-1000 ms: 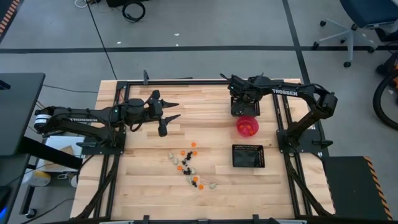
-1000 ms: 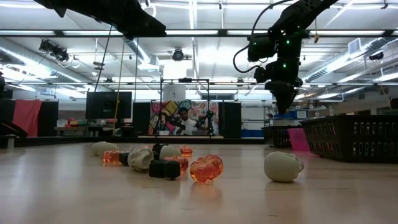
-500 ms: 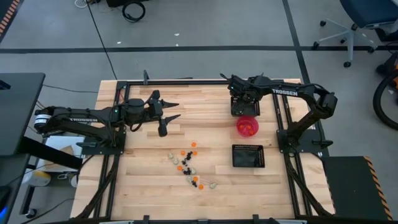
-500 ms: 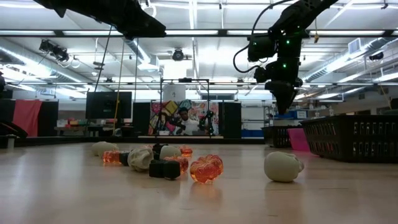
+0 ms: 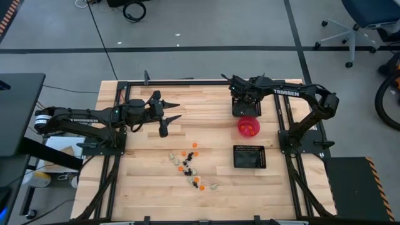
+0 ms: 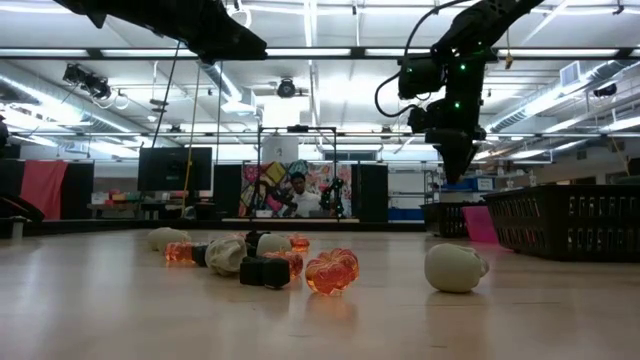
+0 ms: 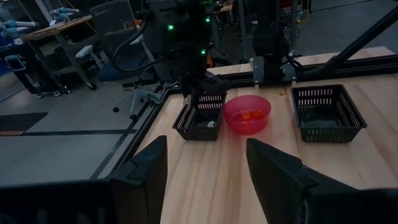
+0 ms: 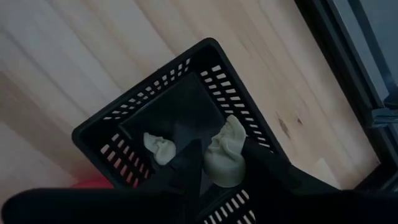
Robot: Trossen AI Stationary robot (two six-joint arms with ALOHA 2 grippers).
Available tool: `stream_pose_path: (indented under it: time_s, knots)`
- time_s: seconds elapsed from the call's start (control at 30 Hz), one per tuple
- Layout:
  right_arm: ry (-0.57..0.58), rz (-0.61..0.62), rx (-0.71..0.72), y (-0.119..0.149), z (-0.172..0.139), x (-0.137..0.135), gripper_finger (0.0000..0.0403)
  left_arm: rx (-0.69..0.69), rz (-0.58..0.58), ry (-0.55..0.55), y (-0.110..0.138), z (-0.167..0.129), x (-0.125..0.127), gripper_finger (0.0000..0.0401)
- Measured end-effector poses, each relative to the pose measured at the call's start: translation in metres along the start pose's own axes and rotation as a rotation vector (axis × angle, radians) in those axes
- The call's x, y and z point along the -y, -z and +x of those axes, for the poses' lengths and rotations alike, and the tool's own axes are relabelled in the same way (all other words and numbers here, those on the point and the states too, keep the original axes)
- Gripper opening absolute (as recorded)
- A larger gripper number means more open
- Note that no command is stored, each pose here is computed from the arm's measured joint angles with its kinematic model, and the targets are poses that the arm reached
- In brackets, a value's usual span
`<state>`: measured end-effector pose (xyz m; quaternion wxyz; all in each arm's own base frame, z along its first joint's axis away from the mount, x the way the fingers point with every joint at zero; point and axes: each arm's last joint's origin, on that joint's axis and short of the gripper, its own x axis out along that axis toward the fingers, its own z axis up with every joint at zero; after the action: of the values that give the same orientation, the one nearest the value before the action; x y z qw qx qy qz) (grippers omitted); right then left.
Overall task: Sort Halloween decoration
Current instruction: Put the white skull toy into the top black bin
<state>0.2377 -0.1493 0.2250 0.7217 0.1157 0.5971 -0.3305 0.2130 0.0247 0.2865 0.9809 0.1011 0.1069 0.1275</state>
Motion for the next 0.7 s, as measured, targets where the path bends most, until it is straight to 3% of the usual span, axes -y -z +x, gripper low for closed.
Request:
stream_pose_path:
  time_s: [0.7]
  knots:
    - [-0.017,0.006,-0.013,0.025,0.038,-0.008,0.0115,0.000,0.000,0.000,0.000,0.000,0.000,0.0192]
